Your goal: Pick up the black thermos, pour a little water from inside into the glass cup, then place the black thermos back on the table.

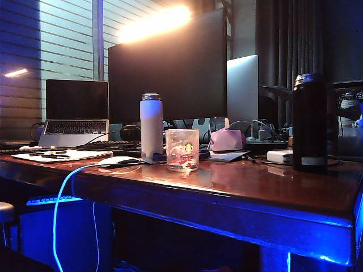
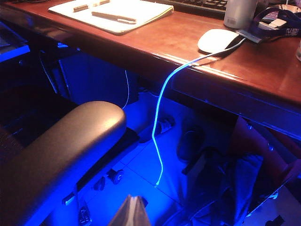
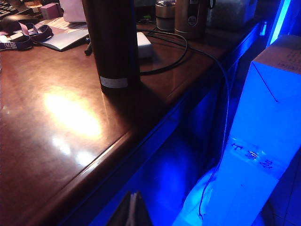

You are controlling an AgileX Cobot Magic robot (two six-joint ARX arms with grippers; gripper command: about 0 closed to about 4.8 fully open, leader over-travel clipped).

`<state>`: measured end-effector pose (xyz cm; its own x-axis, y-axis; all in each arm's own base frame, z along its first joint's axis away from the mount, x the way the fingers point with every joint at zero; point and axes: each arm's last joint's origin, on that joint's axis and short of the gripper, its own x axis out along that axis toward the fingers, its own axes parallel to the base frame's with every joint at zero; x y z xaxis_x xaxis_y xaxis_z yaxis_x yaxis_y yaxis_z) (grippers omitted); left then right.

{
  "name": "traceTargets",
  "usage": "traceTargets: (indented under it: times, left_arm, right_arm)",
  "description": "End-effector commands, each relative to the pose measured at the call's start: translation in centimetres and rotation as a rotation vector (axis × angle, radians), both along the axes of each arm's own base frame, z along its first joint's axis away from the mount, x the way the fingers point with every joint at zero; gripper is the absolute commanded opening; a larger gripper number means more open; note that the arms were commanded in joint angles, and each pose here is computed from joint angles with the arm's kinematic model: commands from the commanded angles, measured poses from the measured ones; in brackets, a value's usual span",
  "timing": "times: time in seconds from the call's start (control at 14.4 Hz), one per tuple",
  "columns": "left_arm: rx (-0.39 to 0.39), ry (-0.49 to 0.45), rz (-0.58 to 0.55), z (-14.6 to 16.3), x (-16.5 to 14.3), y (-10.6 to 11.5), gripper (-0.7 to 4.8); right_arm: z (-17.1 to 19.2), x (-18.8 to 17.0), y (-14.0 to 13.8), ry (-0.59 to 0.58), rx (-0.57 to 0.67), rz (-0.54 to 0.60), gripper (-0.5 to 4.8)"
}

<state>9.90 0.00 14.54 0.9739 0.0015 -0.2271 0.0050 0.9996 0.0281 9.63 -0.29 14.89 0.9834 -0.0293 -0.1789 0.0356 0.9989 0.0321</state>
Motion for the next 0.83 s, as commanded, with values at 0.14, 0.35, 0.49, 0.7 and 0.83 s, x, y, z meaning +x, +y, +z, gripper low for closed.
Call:
traceTargets:
  times: [0.14, 0.35, 0.49, 0.7, 0.83]
  left_arm:
    - [0.0, 0.023, 0.002, -0.3, 0.0, 0.0, -0.05]
    - [-0.003, 0.022, 0.003, -0.3, 0.0, 0.0, -0.05]
    - [-0.074, -0.043, -0.001, 0.5, 0.1, -0.1, -0.05]
    - [-0.105, -0.289, 0.015, 6.6, -0.7, 0.0, -0.01]
    - [-0.006, -0.435, 0.102, 14.2, -1.6, 0.3, 0.27]
  right_arm:
    - [-0.1, 0.0, 0.0, 0.001, 0.001, 0.0, -0.04]
    - [-0.1, 0.0, 0.0, 0.0, 0.002, 0.002, -0.04]
    - [0.1, 0.1, 0.1, -0.019, 0.031, 0.013, -0.04]
    - [2.7, -0.2, 0.3, -0.148, 0.129, 0.087, -0.04]
    - [6.9, -1.0, 0.3, -0.249, 0.122, 0.094, -0.04]
